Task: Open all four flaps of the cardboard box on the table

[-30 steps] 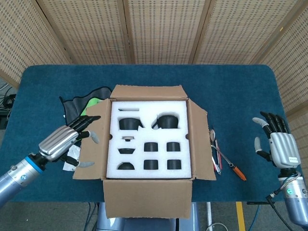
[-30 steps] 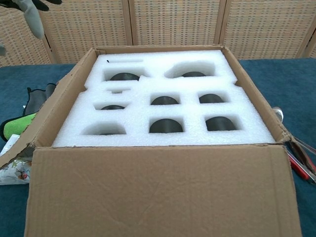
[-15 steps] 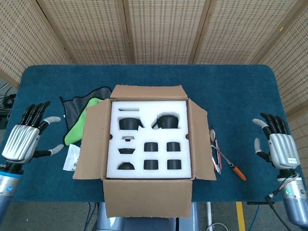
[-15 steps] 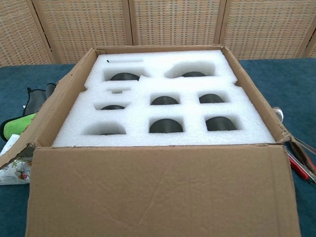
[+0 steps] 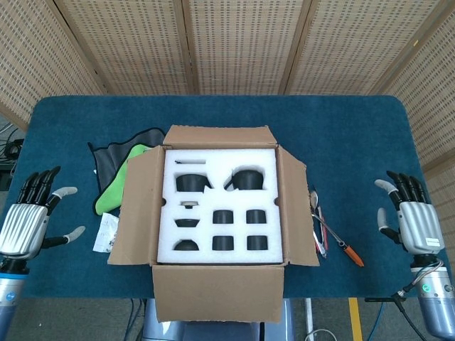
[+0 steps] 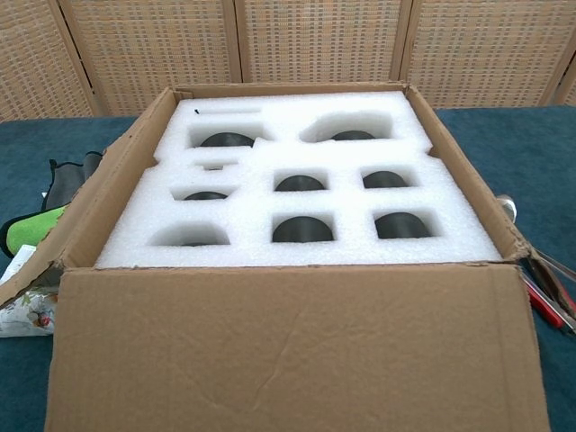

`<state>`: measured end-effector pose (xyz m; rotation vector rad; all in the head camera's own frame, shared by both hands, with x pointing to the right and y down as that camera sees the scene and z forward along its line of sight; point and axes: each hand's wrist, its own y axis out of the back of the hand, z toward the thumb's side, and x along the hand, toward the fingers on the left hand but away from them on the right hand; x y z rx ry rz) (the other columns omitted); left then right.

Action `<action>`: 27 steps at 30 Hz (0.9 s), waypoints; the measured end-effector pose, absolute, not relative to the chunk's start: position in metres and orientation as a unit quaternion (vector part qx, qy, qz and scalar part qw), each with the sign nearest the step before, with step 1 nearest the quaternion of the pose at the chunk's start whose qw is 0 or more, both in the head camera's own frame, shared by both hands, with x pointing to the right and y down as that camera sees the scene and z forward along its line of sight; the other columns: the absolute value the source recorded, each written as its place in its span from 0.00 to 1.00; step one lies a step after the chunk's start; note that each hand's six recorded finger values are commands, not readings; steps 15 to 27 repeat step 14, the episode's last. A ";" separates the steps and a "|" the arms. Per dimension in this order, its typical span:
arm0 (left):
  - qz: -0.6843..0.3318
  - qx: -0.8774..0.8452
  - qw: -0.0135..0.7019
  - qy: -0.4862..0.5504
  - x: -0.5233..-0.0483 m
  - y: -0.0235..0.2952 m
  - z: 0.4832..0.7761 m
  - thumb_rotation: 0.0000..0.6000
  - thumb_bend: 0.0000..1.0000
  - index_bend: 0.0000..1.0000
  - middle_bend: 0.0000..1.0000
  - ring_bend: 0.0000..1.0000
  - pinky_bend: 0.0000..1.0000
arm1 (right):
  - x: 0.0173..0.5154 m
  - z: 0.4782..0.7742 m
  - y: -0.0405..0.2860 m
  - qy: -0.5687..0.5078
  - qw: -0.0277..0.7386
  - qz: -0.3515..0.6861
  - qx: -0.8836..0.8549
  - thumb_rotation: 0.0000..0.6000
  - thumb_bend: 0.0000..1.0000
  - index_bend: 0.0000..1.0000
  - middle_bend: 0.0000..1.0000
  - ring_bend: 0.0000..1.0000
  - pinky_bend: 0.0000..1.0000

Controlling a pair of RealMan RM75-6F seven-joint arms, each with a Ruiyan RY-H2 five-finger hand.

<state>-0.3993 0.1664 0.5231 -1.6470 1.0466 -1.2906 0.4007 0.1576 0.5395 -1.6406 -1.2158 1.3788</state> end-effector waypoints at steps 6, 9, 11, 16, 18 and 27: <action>-0.503 -0.654 0.389 0.409 -0.396 0.174 0.526 0.83 0.17 0.27 0.00 0.00 0.00 | 0.400 0.538 0.161 -0.466 0.335 0.527 -0.627 1.00 0.62 0.19 0.09 0.00 0.00; -0.500 -0.655 0.390 0.412 -0.395 0.174 0.525 0.83 0.17 0.27 0.00 0.00 0.00 | 0.400 0.537 0.162 -0.466 0.335 0.528 -0.626 1.00 0.62 0.19 0.09 0.00 0.00; -0.500 -0.654 0.389 0.412 -0.395 0.174 0.525 0.83 0.17 0.27 0.00 0.00 0.00 | 0.400 0.537 0.163 -0.467 0.335 0.528 -0.625 1.00 0.62 0.19 0.09 0.00 0.00; -0.503 -0.654 0.387 0.412 -0.396 0.175 0.526 0.83 0.17 0.27 0.00 0.00 0.00 | 0.401 0.537 0.163 -0.466 0.335 0.529 -0.625 1.00 0.62 0.19 0.09 0.00 0.00; -0.503 -0.654 0.387 0.412 -0.396 0.175 0.526 0.83 0.17 0.27 0.00 0.00 0.00 | 0.401 0.537 0.163 -0.466 0.335 0.529 -0.625 1.00 0.62 0.19 0.09 0.00 0.00; -0.503 -0.654 0.387 0.412 -0.396 0.175 0.526 0.83 0.17 0.27 0.00 0.00 0.00 | 0.401 0.537 0.163 -0.466 0.335 0.529 -0.625 1.00 0.62 0.19 0.09 0.00 0.00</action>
